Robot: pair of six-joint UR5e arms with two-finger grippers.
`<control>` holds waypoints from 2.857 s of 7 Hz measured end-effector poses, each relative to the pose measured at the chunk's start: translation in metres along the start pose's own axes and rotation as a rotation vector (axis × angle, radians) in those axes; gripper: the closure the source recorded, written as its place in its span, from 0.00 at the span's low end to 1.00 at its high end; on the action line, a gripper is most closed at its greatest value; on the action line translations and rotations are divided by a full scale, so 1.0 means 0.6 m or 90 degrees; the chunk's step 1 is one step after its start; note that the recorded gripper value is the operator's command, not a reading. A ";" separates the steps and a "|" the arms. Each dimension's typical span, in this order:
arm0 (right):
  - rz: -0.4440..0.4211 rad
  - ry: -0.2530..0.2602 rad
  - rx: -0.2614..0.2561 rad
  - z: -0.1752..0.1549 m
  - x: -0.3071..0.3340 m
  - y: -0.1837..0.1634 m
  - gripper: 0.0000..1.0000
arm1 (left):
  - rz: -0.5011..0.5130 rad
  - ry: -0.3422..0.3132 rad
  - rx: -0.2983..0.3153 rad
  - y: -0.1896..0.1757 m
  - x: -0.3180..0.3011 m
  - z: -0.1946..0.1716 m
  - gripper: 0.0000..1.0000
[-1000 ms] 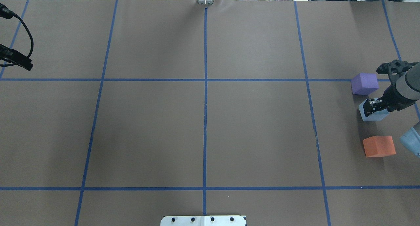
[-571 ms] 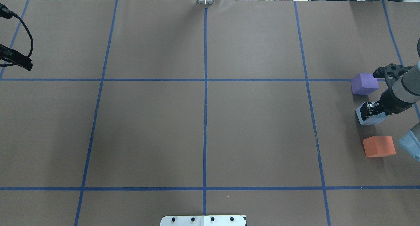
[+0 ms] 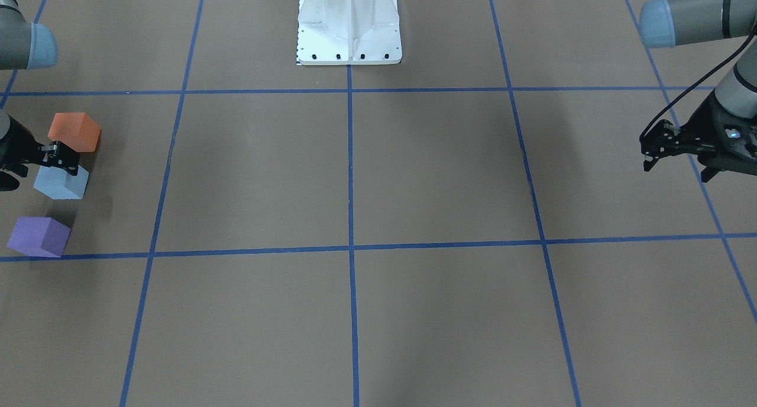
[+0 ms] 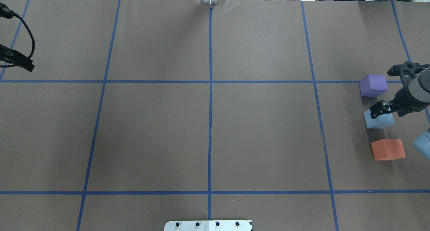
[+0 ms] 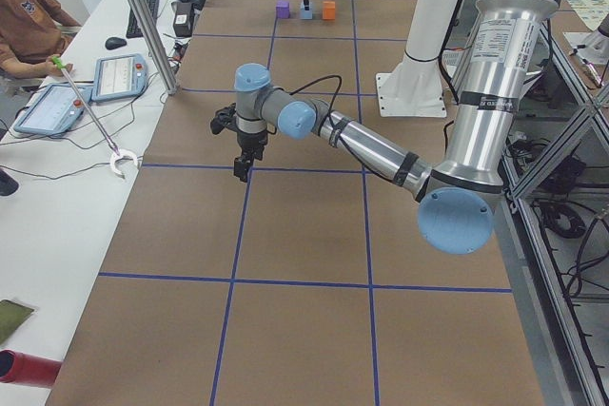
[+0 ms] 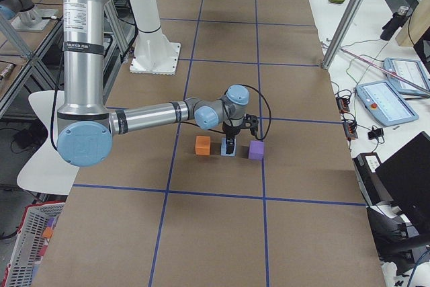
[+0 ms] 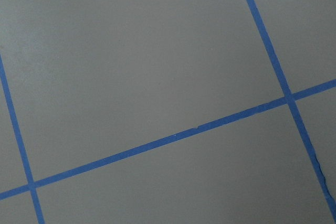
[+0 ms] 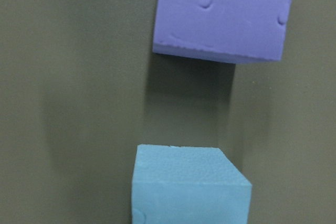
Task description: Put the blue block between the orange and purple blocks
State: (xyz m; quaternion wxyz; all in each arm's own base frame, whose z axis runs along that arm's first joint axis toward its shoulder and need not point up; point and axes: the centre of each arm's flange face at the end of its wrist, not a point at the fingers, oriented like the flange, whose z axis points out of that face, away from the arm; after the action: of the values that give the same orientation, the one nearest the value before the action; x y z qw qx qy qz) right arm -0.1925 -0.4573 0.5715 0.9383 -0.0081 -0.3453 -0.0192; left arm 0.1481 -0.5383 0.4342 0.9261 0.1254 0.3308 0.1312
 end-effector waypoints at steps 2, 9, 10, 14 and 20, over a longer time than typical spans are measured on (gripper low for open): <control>-0.003 -0.034 0.049 -0.093 0.058 -0.017 0.00 | -0.001 0.001 0.007 -0.001 -0.009 -0.012 0.00; -0.029 -0.091 0.091 -0.234 0.389 0.079 0.00 | 0.025 0.029 -0.014 0.177 -0.367 -0.041 0.00; -0.022 -0.092 0.091 -0.230 0.401 0.086 0.00 | 0.002 0.045 -0.016 0.224 -0.409 -0.026 0.00; 0.004 -0.097 0.073 -0.210 0.420 0.099 0.00 | -0.047 0.033 -0.034 0.248 -0.459 0.018 0.00; 0.029 -0.074 0.067 -0.209 0.388 0.060 0.00 | -0.070 0.015 -0.040 0.241 -0.455 0.021 0.00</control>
State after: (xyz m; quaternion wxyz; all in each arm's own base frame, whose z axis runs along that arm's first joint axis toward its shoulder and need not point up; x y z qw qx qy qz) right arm 0.0673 -0.4318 0.6270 0.9159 0.0320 -0.3997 0.0206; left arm -0.0709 -0.4937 0.6479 0.9315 0.0764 0.3434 0.0920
